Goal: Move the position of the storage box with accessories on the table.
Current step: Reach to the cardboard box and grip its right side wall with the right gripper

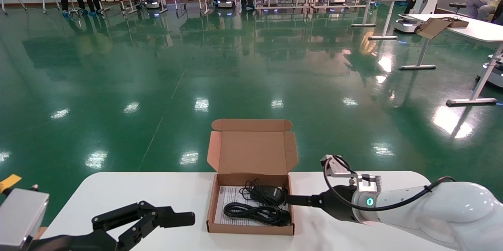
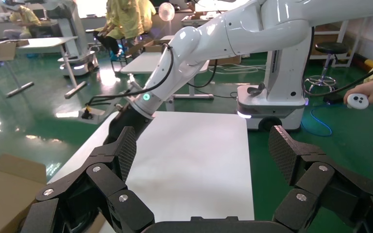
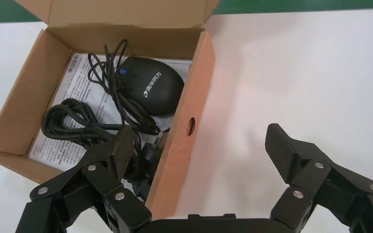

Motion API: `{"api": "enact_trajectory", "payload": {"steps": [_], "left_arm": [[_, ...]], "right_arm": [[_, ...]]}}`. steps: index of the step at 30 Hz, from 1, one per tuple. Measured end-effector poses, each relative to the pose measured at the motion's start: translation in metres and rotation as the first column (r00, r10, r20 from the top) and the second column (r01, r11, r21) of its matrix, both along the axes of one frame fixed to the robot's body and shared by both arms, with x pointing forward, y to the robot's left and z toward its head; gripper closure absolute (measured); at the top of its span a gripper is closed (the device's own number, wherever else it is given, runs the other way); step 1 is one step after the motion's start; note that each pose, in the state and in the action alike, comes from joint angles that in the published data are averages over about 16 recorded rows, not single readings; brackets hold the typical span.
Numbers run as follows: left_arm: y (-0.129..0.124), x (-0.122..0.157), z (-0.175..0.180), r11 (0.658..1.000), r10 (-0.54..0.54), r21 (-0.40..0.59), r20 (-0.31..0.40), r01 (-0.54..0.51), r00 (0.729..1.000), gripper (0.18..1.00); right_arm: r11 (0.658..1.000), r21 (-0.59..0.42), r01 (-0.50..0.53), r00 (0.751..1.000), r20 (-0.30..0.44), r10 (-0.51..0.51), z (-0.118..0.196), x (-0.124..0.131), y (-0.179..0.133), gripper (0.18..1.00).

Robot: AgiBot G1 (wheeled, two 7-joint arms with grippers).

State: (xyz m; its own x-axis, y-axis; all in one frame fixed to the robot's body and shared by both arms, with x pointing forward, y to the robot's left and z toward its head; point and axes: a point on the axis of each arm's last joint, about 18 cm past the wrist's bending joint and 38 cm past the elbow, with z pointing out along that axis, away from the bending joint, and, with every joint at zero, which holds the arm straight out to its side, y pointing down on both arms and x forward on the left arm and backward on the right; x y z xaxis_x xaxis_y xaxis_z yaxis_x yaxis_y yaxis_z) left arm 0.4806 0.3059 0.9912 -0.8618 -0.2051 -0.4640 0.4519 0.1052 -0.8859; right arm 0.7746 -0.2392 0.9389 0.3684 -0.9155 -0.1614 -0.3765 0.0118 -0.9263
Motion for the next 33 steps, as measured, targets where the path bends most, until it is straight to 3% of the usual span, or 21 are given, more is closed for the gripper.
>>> {"api": "enact_trajectory", "payload": {"steps": [14, 33], "left_arm": [[0.0, 0.0, 0.0, 1.0, 0.0, 0.0, 0.0, 0.0, 1.0, 0.184], [0.0, 0.0, 0.0, 1.0, 0.0, 0.0, 0.0, 0.0, 1.0, 0.184]], "right_arm": [[0.997, -0.078, 0.009, 0.999, 0.049, -0.005, -0.005, 0.007, 0.015, 0.179], [0.991, -0.132, 0.034, 0.999, 0.042, -0.029, -0.027, 0.009, 0.02, 0.179]]}}
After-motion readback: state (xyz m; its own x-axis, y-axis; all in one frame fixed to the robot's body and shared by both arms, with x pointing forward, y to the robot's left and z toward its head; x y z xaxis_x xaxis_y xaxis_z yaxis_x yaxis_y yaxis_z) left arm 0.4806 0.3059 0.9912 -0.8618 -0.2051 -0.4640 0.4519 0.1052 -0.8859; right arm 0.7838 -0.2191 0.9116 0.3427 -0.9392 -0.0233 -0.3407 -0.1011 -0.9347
